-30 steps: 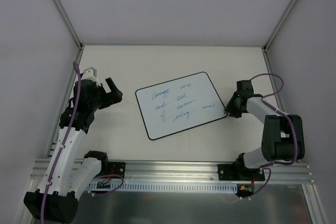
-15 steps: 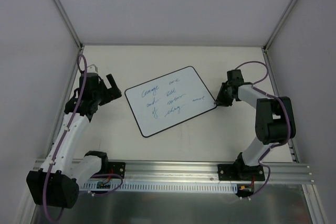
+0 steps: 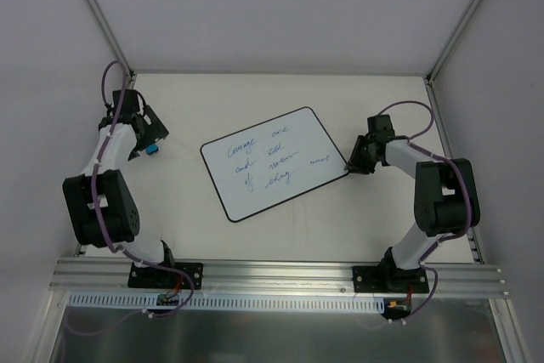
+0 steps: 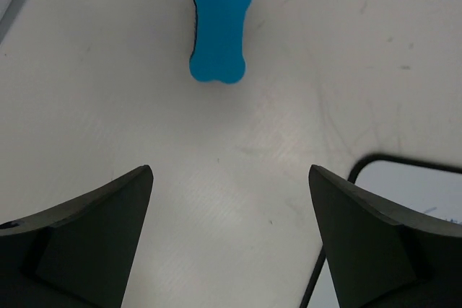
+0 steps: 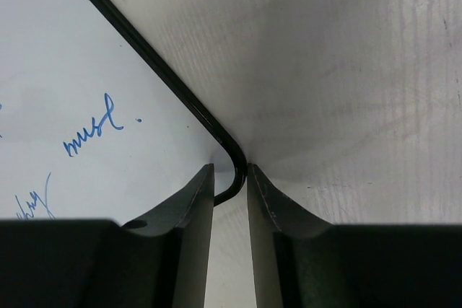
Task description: Erase the whiteboard
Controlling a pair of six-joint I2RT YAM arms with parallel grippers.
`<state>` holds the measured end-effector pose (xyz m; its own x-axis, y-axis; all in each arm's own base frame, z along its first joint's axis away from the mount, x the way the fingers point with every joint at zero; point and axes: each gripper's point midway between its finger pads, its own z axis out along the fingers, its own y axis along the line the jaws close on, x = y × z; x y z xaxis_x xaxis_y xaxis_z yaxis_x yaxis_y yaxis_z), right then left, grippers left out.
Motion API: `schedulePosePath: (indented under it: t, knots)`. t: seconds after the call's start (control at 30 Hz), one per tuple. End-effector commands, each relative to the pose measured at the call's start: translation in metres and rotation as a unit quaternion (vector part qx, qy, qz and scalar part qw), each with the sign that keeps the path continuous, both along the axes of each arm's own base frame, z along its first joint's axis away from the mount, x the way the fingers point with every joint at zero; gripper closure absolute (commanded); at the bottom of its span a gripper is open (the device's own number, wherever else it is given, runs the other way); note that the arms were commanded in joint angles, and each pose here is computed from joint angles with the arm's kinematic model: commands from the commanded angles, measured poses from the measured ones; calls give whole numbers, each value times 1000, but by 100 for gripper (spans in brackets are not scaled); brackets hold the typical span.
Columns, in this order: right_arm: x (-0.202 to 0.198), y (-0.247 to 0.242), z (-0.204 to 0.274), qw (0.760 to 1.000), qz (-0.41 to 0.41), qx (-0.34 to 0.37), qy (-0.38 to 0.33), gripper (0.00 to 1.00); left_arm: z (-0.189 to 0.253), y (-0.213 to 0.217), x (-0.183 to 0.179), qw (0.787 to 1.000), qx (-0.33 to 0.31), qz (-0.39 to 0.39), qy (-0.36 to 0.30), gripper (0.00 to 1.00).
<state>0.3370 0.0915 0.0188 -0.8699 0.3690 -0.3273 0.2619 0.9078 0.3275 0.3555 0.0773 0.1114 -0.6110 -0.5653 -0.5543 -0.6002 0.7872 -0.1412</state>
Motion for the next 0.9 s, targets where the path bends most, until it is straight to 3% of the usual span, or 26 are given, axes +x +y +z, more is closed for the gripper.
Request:
schedulePosePath:
  t: [0.0,0.13,0.3,0.6,0.87]
  knots:
    - [-12,5,2,1000,19,4,3,71,4,26,27,1000,9,0,-4,11]
    - [-17,10,6,999,29,13,0,71,-22,44,44,999,18,-2,32,16]
    - [-20,9,7,999,30,11,-2,70,-35,55,61,998,26,-14,47,30]
    - [-23,8,6,999,30,12,-1,70,-63,55,62,996,19,-25,78,34]
    - [-23,9,2,999,33,11,5,70,-72,57,66,996,20,-29,88,44]
